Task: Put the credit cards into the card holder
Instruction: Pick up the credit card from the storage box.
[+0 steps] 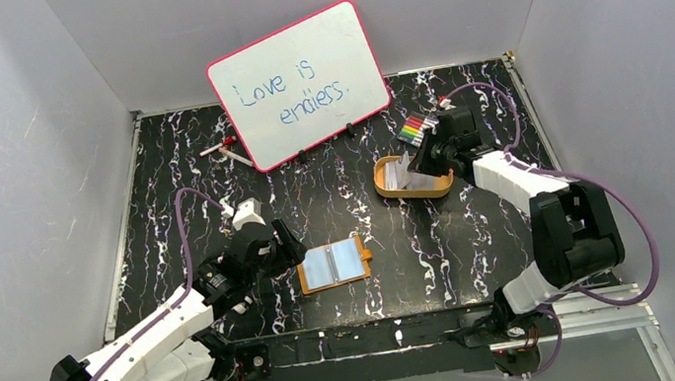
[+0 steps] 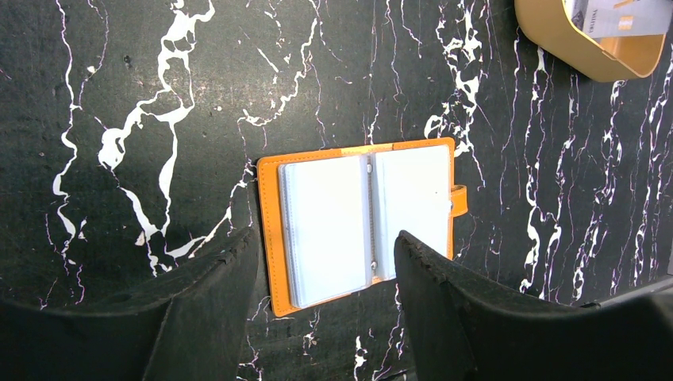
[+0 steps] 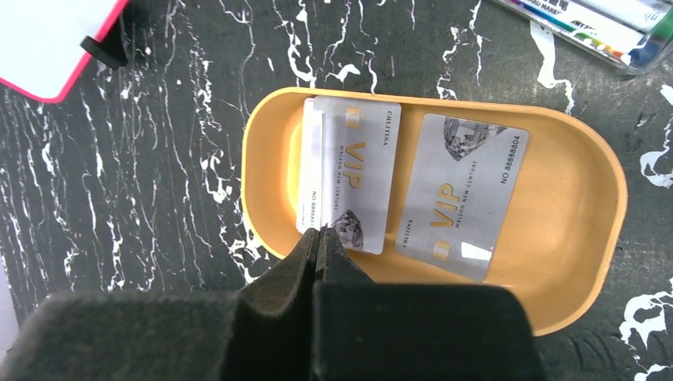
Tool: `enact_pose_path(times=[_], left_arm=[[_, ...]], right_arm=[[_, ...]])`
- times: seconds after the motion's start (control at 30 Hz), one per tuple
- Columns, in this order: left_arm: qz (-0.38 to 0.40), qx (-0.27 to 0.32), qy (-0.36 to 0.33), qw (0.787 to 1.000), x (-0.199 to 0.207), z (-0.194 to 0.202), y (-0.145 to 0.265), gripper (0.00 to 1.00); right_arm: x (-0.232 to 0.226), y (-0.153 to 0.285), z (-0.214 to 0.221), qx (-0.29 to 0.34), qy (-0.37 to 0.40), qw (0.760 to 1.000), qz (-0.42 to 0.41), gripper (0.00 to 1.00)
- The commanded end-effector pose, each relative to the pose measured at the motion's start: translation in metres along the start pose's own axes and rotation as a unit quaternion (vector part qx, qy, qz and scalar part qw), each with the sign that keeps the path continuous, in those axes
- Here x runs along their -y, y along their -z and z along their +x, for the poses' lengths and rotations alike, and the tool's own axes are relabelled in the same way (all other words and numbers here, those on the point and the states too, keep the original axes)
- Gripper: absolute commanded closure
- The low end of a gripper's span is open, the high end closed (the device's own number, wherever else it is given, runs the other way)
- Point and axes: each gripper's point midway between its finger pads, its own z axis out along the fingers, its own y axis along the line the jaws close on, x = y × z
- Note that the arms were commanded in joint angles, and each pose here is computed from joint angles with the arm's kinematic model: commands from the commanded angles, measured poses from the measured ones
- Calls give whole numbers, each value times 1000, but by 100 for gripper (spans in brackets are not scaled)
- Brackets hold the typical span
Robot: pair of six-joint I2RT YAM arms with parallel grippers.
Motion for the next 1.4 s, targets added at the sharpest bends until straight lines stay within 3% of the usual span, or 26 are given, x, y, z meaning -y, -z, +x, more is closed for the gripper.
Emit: enact_pose_path(times=[0.0,0.2,0.4,0.7,0.83,0.93,1.17,1.37], left_arm=[[3,11,5,1000,4,-9,4,40],[-2,22,5,1000,5,-16,7,40],[-4,43,8,999,5,-26,14,40],[17,51,47,997,6,-22,15,40],[43,49,70,995,10,-16,14,40],[61,46,78,994,14,-14,15,40],[70,24,97,993,14,0,10,42],[97,21,103,990,23,0,11,41]], right_arm=[[-19,21,-27,47,4,999,-23,100],[-30,46,-37,68,9,997,-33,100],[-66,92,-39,82,24,990,-112,100],[-137,154,25,42,77,945,-317,100],[-156,169,54,40,38,921,-386,100],[-160,168,69,38,5,912,-409,100],[-163,133,129,1,-24,926,-376,100],[-168,125,143,-3,-36,922,-386,100]])
